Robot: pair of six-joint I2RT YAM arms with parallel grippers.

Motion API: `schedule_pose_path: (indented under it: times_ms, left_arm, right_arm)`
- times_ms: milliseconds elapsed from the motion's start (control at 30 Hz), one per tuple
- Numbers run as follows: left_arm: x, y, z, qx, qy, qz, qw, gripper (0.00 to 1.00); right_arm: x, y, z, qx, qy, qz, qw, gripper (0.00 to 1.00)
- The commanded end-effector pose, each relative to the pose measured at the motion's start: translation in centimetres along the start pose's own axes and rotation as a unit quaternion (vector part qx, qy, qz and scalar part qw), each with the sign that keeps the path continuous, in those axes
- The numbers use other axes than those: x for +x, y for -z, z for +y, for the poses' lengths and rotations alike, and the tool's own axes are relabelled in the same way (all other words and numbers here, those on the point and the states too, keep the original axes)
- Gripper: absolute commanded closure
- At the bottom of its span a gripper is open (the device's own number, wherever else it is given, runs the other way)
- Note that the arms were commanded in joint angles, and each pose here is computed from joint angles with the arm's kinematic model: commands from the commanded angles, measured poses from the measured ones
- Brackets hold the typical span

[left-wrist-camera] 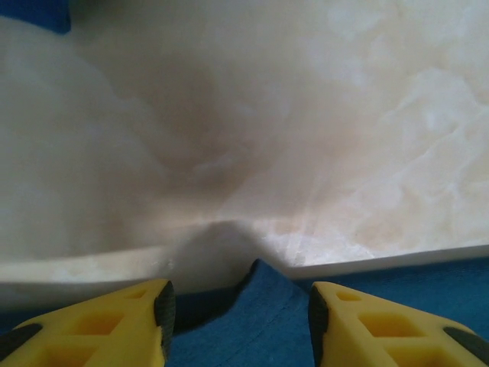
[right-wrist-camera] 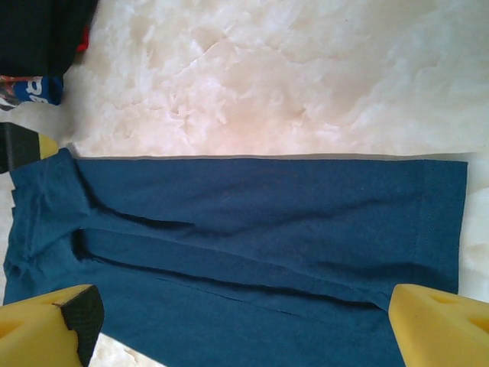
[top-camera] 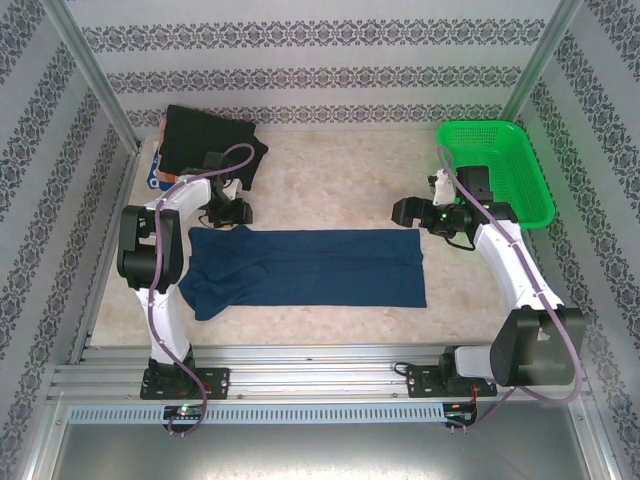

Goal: Fold and stack the t-shirts

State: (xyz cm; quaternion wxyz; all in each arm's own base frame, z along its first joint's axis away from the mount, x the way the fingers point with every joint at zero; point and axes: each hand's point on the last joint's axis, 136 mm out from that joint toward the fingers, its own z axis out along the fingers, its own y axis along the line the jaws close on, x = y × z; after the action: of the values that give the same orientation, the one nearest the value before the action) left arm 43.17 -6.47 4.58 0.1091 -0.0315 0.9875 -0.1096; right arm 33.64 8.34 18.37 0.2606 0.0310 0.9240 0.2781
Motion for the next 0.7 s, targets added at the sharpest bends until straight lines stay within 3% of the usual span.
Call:
schedule_pose_path:
  times_ms: [0,400,667]
  left_arm:
    - [0.0,0.3,0.2,-0.021,-0.039,0.015,0.999,0.52]
    - [1.2,-1.7,-0.4,-0.011,-0.066,0.048,0.997,0.58]
    - [0.8,-1.5,-0.3,-0.019,-0.075,0.042,0.996,0.76]
  right_arm:
    - [0.2,0.4,1.3,-0.021,0.024,0.000,0.999,0.03]
    - [-0.4,0.6,3.3,-0.046,0.052,-0.007,0.998,0.02]
    - [0.5,1.1,7.3,-0.088,0.121,-0.002,0.989,0.02]
